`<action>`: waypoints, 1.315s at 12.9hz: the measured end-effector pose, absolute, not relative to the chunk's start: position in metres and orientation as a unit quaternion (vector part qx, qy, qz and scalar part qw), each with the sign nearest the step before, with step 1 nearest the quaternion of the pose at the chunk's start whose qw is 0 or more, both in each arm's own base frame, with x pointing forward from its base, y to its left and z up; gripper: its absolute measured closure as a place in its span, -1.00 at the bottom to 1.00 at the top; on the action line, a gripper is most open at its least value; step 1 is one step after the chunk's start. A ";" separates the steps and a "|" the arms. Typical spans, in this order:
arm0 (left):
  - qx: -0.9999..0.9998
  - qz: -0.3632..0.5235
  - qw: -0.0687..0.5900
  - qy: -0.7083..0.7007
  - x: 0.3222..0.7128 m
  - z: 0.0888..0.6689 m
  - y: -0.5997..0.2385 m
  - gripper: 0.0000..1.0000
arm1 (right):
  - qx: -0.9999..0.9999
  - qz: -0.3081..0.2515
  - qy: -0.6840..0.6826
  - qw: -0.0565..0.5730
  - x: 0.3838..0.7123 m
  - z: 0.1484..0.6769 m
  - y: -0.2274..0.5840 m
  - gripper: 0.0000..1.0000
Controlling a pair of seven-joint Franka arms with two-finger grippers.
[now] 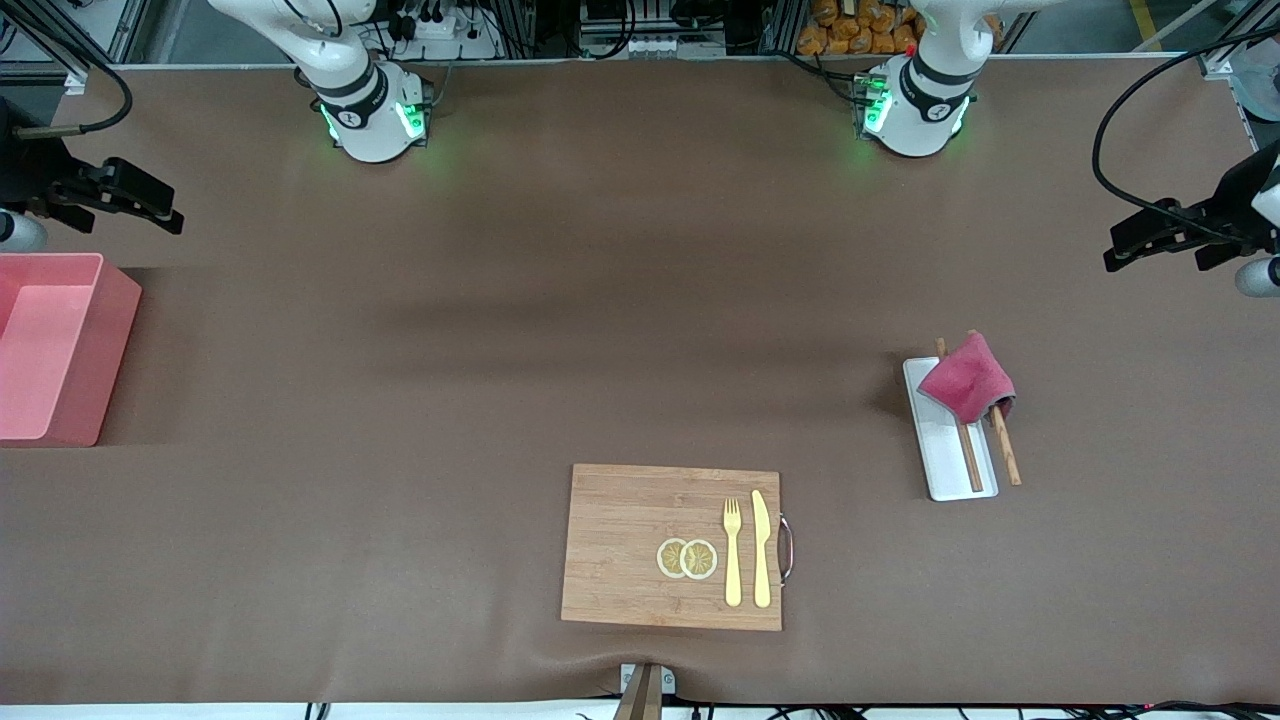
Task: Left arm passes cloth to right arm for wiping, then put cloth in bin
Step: 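Reach the left gripper to the pink cloth on the chopstick holder and grasp it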
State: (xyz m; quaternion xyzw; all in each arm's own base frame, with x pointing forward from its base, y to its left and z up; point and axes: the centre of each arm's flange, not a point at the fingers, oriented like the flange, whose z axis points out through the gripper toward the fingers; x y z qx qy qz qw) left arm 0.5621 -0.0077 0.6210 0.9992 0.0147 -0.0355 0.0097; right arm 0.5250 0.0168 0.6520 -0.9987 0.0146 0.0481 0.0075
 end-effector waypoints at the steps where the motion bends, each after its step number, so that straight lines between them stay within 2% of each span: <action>1: 0.999 -0.034 0.010 0.020 0.566 0.606 -0.002 -1.00 | -0.999 0.048 0.014 0.009 0.525 0.652 0.018 -1.00; 9: 0.999 0.040 0.010 0.033 0.577 0.444 0.009 -1.00 | -0.998 0.049 0.006 0.043 0.524 0.653 0.030 -1.00; 17: 0.999 -0.004 0.016 0.027 0.586 0.330 0.000 -0.99 | -0.996 0.051 0.000 0.070 0.524 0.654 0.038 -1.00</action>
